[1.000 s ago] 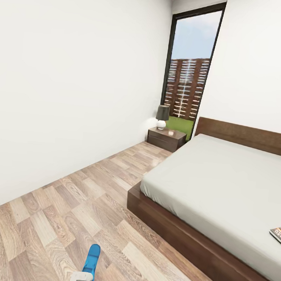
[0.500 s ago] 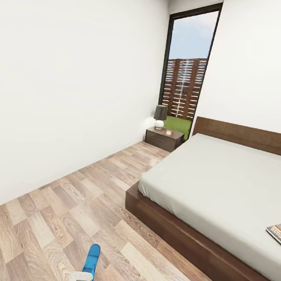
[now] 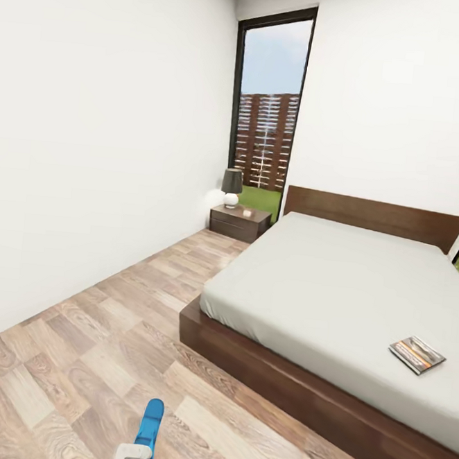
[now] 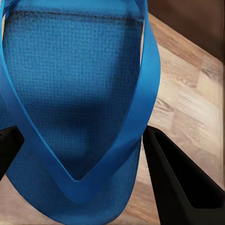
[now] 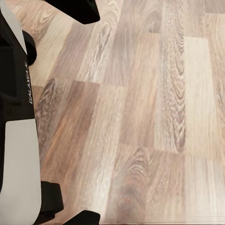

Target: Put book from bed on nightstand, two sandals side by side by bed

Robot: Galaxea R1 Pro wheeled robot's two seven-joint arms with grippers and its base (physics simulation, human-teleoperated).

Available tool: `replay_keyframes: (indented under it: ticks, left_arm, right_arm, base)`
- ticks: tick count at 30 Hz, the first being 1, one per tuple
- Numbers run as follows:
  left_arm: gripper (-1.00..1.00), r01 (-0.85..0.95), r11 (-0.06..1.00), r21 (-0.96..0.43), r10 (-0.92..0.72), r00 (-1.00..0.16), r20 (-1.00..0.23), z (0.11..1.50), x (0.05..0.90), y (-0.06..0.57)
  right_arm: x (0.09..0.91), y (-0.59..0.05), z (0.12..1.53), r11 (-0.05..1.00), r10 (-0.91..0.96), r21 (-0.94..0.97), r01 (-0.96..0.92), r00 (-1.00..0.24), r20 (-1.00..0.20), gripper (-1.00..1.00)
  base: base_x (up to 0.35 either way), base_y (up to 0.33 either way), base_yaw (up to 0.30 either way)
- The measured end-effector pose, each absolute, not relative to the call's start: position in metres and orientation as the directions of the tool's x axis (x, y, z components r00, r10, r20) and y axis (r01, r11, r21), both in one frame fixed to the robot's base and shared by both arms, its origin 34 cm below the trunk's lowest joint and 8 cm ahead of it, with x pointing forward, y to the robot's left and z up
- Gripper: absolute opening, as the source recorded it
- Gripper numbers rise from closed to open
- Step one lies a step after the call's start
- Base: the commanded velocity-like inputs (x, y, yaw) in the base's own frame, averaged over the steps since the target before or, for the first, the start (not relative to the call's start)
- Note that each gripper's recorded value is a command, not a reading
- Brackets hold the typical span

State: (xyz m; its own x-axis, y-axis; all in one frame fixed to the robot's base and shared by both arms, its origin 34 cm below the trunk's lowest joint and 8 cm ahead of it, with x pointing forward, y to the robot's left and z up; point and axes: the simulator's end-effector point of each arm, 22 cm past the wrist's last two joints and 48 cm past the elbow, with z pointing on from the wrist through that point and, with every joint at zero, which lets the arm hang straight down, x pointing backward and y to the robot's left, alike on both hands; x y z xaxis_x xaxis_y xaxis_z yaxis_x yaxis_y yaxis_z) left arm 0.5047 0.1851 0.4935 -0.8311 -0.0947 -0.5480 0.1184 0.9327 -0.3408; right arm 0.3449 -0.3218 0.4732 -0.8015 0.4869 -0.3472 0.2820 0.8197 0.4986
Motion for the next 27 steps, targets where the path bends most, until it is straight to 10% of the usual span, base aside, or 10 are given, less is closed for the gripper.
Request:
replay_keyframes:
  ticks: [27]
  left_arm:
    - [-1.0, 0.119, 0.933, -0.341, -0.094, -0.831, -0.548, 0.4934, 0.5045, 0.185]
  right_arm:
    - [0.345, -0.3218, 0.4732, 0.82, 0.487, 0.498, 0.282, -0.801, -0.347, 1.0]
  base:
    - [0.0, 0.0, -0.3]
